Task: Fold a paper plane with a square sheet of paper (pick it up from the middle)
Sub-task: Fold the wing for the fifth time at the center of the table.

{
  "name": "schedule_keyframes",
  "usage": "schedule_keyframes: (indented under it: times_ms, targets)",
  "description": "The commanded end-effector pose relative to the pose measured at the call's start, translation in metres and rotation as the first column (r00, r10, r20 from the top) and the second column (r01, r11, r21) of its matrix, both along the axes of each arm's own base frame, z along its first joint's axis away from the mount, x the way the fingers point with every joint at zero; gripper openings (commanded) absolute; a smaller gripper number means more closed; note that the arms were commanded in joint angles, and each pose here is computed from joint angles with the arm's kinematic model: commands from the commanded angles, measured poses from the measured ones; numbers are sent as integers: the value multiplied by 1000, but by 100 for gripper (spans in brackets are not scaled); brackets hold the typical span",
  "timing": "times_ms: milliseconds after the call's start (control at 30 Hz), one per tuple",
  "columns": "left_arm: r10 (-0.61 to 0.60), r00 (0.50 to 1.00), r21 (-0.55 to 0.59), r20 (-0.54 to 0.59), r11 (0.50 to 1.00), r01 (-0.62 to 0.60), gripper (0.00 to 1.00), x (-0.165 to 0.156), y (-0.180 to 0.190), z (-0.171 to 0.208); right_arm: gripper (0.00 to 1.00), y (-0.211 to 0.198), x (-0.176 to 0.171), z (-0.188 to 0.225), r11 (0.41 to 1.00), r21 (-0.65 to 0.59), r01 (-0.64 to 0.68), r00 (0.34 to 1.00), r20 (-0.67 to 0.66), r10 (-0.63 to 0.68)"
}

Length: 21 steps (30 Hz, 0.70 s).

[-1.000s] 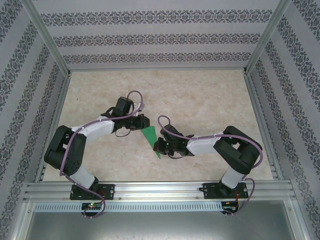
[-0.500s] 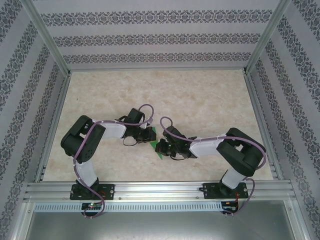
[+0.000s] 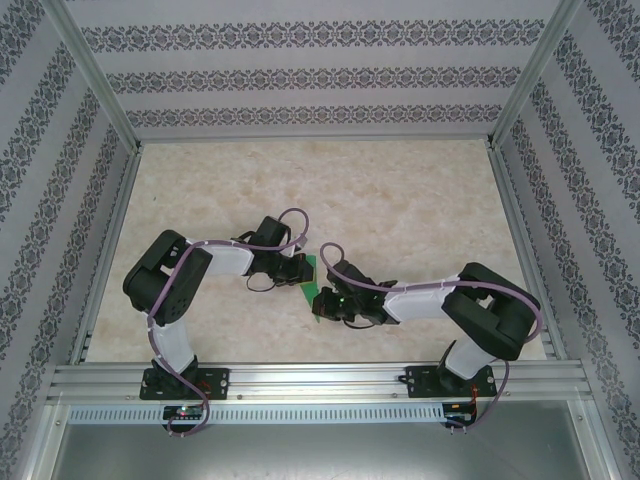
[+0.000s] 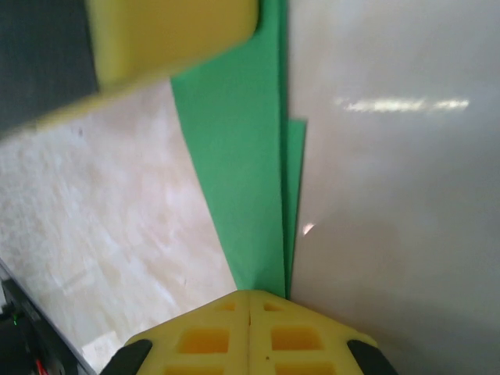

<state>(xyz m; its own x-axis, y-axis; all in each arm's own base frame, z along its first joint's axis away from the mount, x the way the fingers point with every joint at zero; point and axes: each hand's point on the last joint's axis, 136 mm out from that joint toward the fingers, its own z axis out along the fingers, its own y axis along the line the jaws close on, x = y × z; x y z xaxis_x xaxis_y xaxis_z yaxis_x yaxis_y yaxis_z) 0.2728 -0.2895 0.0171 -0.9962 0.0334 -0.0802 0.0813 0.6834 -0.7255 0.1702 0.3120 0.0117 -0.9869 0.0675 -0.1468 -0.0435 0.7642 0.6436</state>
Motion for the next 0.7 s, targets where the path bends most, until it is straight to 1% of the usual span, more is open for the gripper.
schedule_keyframes:
  times_ms: [0, 100, 133, 267, 333, 400, 500, 667]
  targets:
    - [57, 998, 169, -14, 984, -54, 9, 1, 25, -41, 6, -37, -58, -35, 982, -161, -101, 981, -183, 71]
    - [55, 998, 168, -13, 984, -52, 9, 1, 25, -40, 6, -50, -56, -33, 975, -211, -72, 985, -168, 37]
    - [53, 999, 165, -13, 985, -50, 9, 1, 24, -40, 6, -51, -52, -28, 976, -209, -61, 988, -148, 31]
    - [50, 999, 158, -12, 986, -47, 9, -1, 24, -39, 8, -35, -28, 11, 993, -113, -22, 999, -45, 17]
    - [44, 999, 153, -10, 987, -42, 9, -1, 23, -38, 9, -23, -16, 32, 997, -72, -30, 1000, 0, 30]
    - [44, 999, 152, -10, 988, -42, 9, -1, 23, -38, 10, -13, -6, 44, 998, -50, -34, 999, 31, 35]
    - [46, 999, 145, -10, 989, -44, 9, 0, 21, -36, 11, 6, 4, 44, 998, -13, -55, 998, 29, 55]
    - [43, 999, 145, -8, 989, -41, 9, 1, 21, -32, 9, 19, 6, 14, 998, -34, -60, 998, -34, 59]
